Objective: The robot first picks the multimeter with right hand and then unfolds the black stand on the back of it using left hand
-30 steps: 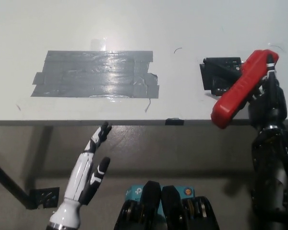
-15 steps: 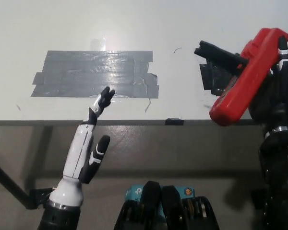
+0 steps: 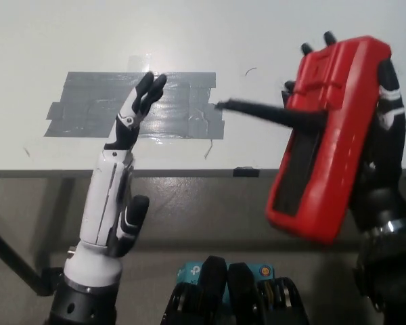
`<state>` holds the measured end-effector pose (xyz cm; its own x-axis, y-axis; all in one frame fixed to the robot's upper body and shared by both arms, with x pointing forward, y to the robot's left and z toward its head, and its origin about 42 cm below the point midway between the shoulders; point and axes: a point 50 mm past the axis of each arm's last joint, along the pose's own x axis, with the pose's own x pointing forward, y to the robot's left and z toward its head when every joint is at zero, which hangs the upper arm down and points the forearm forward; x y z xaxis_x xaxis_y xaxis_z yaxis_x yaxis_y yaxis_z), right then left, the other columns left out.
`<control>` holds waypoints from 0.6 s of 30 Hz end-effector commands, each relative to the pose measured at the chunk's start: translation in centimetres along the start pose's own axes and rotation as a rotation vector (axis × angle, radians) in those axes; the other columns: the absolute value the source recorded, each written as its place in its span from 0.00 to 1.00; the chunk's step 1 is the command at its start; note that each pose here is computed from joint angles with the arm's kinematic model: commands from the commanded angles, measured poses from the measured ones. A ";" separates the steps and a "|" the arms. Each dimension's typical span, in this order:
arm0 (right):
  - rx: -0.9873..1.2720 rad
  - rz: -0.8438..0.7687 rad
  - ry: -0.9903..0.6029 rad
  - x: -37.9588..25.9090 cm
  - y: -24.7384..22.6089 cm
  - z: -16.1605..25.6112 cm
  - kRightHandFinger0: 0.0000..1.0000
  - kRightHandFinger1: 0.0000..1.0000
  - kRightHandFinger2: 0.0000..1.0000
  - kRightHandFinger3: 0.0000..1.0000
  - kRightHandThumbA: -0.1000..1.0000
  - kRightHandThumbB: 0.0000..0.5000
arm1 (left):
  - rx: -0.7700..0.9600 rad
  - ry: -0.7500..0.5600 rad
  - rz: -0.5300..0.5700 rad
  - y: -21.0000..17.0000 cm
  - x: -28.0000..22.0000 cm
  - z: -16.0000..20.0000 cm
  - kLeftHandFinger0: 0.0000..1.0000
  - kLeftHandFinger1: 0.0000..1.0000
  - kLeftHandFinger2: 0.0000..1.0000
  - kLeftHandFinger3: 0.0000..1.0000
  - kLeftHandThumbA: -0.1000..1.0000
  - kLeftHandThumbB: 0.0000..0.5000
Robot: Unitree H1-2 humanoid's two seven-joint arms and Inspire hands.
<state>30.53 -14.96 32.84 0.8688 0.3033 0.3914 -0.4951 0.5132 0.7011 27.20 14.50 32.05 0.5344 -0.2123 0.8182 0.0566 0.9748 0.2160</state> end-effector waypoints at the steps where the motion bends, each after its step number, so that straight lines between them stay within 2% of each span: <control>1: 0.076 0.206 0.022 -0.4 2.9 0.6 0.00 0.30 0.81 0.78 0.00 0.21 | 0.007 -0.096 -0.005 -0.6 2.0 2.2 1.00 1.00 1.00 1.00 1.00 0.47; 2: 0.084 0.208 0.028 -0.4 2.8 0.4 0.00 0.31 0.82 0.80 0.00 0.20 | 0.032 -0.106 0.003 -0.6 1.9 2.5 1.00 1.00 1.00 1.00 1.00 0.47; 5: 0.082 0.182 0.034 -0.7 2.6 0.2 0.00 0.32 0.82 0.80 0.00 0.24 | 0.031 -0.115 -0.006 -0.9 1.3 3.9 1.00 1.00 1.00 1.00 1.00 0.47; 7: 0.091 0.179 0.030 -0.8 2.6 0.2 0.00 0.31 0.82 0.80 0.00 0.19 | 0.041 -0.143 -0.011 -1.0 1.1 4.7 1.00 1.00 1.00 1.00 1.00 0.51; 8: 0.094 0.172 0.029 -1.1 2.5 0.1 0.00 0.33 0.82 0.86 0.00 0.19 | 0.043 -0.144 -0.016 -1.1 0.8 5.0 1.00 1.00 1.00 1.00 1.00 0.52; 13: 0.085 0.169 0.022 -1.0 2.4 0.5 0.00 0.34 0.83 0.87 0.00 0.18 | 0.101 -0.265 -0.005 -1.1 0.9 5.4 1.00 1.00 1.00 1.00 1.00 0.41; 18: 0.085 0.149 0.010 -0.9 2.2 0.8 0.00 0.36 0.87 0.91 0.00 0.14 | 0.092 -0.266 -0.006 -1.5 0.7 5.7 1.00 1.00 1.00 1.00 1.00 0.45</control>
<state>29.32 -14.70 32.91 0.8281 0.3763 0.4156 -0.5549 0.4452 0.7027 23.62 13.02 34.65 0.3728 -0.2439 0.8953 0.0022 0.9651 0.2619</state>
